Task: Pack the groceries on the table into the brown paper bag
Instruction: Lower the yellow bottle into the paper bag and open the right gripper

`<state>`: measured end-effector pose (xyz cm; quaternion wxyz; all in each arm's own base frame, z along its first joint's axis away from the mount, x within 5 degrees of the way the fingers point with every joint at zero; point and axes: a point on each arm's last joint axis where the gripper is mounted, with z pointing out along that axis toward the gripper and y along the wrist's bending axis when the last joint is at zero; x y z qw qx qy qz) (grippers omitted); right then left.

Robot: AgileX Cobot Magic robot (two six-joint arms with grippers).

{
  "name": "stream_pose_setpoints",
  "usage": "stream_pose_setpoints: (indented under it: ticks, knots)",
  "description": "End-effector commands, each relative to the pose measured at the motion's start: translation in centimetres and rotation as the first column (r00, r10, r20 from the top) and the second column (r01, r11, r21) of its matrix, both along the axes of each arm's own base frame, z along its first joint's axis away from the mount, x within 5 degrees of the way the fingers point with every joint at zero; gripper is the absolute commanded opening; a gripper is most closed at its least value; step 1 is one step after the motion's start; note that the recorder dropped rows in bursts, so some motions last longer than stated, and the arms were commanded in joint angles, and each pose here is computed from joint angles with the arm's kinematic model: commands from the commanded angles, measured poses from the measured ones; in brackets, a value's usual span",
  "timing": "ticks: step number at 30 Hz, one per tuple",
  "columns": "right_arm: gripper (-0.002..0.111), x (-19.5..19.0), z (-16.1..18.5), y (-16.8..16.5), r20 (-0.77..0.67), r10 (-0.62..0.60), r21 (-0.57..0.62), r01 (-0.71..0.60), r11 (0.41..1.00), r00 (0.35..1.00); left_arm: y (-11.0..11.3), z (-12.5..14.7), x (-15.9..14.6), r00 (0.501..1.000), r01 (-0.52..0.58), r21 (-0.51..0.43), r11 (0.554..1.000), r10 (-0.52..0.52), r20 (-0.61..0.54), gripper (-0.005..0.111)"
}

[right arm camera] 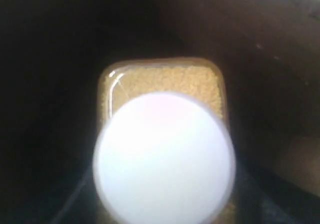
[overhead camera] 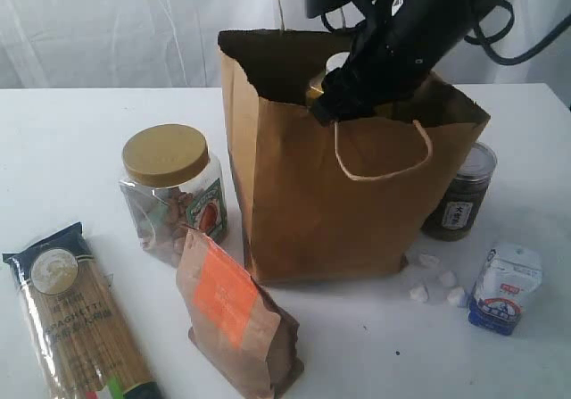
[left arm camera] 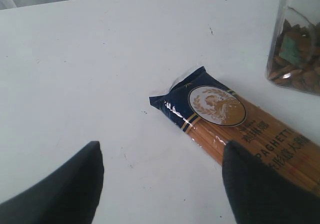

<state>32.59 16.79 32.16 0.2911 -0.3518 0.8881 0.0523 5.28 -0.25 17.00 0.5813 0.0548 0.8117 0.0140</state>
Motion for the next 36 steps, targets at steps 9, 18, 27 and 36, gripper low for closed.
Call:
stream_pose_setpoints:
  ticks: [9, 18, 27, 36]
  knots:
    - [0.000, 2.1, -1.6, -0.6, -0.031, -0.158, 0.064, 0.160, 0.985, 0.987, 0.0, -0.1, 0.0, 1.000, 0.009, 0.004, 1.000, -0.009, 0.004, 0.070]
    - [0.000, 2.2, -1.2, -0.4, -0.027, -0.200, 0.126, 0.202, 0.971, 0.979, 0.0, -0.1, 0.0, 1.000, 0.009, 0.004, 1.000, -0.009, 0.004, 0.070]
    - [0.000, 0.1, 2.2, -1.2, 0.009, -0.194, 0.177, 0.190, 0.966, 0.981, 0.0, -0.1, 0.0, 1.000, 0.009, 0.004, 1.000, -0.009, 0.004, 0.070]
    - [0.000, -1.0, 3.0, -1.2, -0.047, -0.196, 0.220, 0.202, 0.954, 0.979, 0.0, -0.1, 0.0, 1.000, 0.009, 0.004, 1.000, -0.009, 0.004, 0.070]
